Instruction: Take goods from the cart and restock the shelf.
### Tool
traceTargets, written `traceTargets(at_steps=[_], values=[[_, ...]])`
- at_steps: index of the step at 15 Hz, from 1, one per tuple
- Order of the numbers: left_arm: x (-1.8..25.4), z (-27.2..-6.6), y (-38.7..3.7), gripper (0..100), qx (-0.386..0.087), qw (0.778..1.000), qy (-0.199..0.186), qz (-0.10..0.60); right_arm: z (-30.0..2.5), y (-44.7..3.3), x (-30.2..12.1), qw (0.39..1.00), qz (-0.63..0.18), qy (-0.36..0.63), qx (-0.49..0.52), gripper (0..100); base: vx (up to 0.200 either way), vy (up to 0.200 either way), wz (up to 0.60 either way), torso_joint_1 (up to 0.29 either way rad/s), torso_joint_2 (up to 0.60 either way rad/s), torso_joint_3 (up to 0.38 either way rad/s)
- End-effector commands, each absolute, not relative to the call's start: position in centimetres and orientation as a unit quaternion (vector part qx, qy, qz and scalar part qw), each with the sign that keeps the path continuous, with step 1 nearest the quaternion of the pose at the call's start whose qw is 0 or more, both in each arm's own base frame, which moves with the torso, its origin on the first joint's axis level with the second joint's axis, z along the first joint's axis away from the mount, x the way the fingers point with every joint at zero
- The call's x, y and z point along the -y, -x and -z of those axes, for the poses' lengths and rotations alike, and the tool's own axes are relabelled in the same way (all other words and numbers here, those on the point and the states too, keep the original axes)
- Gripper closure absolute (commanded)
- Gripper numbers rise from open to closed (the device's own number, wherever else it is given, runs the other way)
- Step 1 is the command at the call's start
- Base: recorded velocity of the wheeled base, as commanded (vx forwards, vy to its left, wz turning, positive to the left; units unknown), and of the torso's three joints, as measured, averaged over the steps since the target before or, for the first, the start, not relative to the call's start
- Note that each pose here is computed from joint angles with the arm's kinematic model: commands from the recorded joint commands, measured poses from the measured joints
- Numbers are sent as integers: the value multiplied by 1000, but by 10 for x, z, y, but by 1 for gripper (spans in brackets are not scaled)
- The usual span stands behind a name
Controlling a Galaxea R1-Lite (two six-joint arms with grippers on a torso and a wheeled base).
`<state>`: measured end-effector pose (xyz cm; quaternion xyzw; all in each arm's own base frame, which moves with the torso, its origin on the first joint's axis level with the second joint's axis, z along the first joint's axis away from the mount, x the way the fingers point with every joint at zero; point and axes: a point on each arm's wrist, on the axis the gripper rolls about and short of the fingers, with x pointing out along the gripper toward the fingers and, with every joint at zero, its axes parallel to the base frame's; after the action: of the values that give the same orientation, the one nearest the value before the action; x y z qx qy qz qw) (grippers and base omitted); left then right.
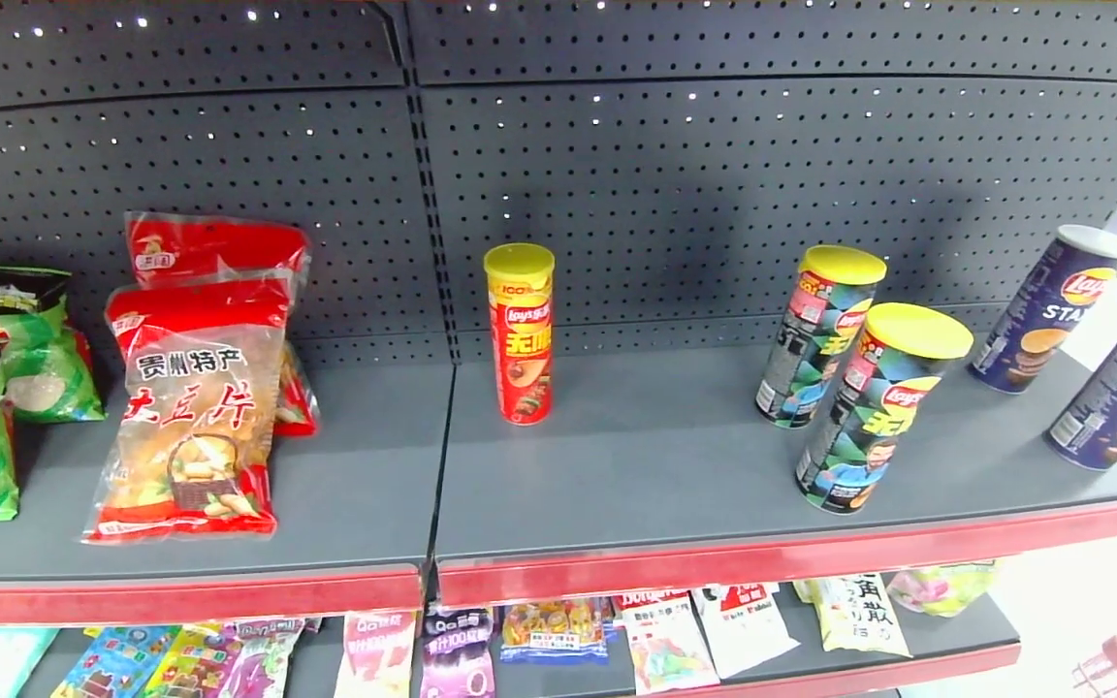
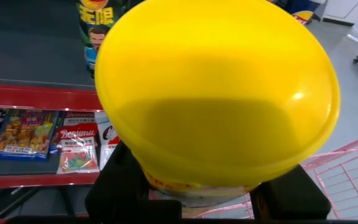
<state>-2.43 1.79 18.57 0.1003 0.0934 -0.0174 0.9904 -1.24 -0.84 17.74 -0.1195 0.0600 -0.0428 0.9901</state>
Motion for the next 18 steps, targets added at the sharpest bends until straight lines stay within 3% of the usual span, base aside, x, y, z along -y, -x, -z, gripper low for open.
traceTargets(at_steps=[1,5,7,9,10,13,16,18], values=[[-18,-185,24,0,-94,990,-101,17,-176,13,8,990,42,120,-62,100,0,0,0,0,0,0],[-18,-185,25,0,-91,989,-114,22,-175,13,9,990,42,120,-63,100,0,0,0,0,0,0],[-16,-185,20,0,-96,982,-152,61,-170,12,8,989,42,123,-68,100,0,0,0,0,0,0],[-7,-197,3,0,-79,979,-144,122,-170,12,8,989,42,126,-69,100,0,0,0,0,0,0],[8,-213,-24,0,-72,981,-106,148,-170,12,8,989,41,127,-69,100,0,0,0,0,0,0],[44,-225,-98,0,-69,982,-71,160,-170,11,8,989,40,127,-71,100,0,0,0,0,0,0],[75,-210,-194,0,-72,985,-66,141,-172,10,8,987,41,137,-73,100,0,0,0,0,0,0],[76,-198,-221,0,-88,973,-58,207,-172,10,8,987,45,137,-73,100,0,0,0,0,0,0]])
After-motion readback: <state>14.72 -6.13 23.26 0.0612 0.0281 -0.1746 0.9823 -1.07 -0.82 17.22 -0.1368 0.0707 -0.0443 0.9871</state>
